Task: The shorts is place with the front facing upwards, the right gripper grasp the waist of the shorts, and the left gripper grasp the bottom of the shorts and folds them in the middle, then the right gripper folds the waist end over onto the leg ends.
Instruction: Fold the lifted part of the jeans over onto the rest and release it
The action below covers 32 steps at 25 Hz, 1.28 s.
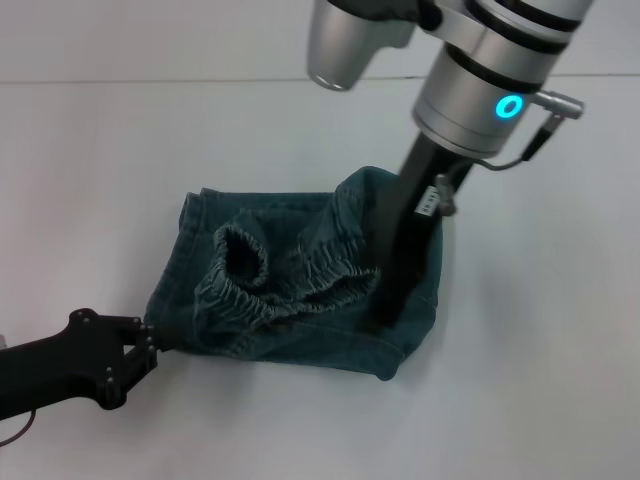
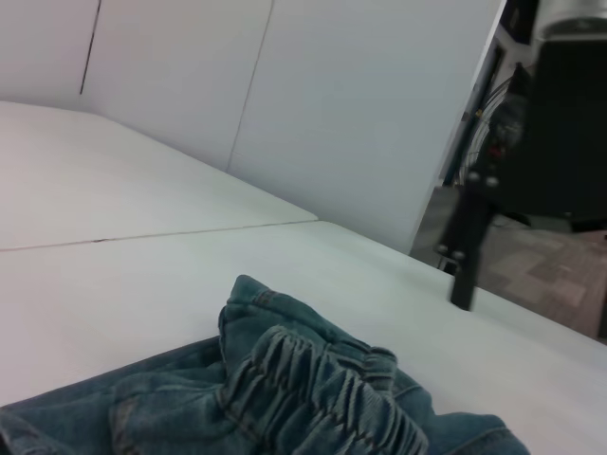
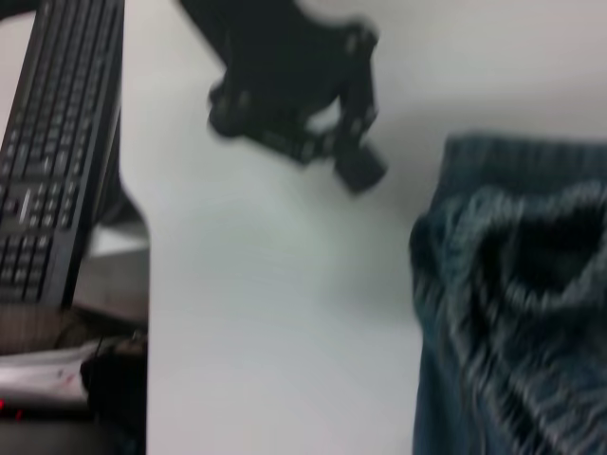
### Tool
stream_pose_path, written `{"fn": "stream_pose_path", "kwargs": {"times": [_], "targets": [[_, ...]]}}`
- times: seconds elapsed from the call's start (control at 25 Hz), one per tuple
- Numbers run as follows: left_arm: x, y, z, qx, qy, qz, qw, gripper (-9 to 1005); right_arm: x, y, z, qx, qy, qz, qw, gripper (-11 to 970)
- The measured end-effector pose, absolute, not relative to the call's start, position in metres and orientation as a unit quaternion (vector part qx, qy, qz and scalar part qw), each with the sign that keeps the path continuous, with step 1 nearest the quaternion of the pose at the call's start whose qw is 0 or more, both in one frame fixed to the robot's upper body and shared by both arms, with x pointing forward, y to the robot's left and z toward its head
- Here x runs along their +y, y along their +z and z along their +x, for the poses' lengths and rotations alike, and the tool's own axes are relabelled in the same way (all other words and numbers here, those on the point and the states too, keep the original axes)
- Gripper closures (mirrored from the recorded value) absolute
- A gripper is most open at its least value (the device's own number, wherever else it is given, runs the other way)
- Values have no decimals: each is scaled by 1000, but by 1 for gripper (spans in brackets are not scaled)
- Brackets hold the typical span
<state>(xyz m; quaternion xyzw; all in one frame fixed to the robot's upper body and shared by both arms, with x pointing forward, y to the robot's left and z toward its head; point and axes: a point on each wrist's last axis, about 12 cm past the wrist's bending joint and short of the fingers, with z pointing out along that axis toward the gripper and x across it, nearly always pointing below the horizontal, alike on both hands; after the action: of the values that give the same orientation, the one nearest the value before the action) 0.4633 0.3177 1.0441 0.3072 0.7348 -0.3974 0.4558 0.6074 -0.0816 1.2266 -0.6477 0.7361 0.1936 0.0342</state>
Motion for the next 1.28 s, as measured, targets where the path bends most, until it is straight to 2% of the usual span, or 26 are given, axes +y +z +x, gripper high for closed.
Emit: {"fn": "stream_pose_path", "kwargs": {"times": [0.32, 0.64, 0.84, 1.28], "targets": [[317, 1044, 466, 737, -394, 307, 456, 995, -110, 1206, 618, 782, 135, -608, 39, 60], [316, 1044, 467, 738, -392, 307, 456, 994, -107, 1193, 620, 788, 108, -604, 47, 167], [317, 1042, 466, 739, -391, 305, 456, 993, -107, 1191, 625, 792, 78, -603, 55, 410], [315, 1038, 464, 743, -393, 296, 454, 992, -94, 1173, 630, 796, 59, -597, 85, 656]]}}
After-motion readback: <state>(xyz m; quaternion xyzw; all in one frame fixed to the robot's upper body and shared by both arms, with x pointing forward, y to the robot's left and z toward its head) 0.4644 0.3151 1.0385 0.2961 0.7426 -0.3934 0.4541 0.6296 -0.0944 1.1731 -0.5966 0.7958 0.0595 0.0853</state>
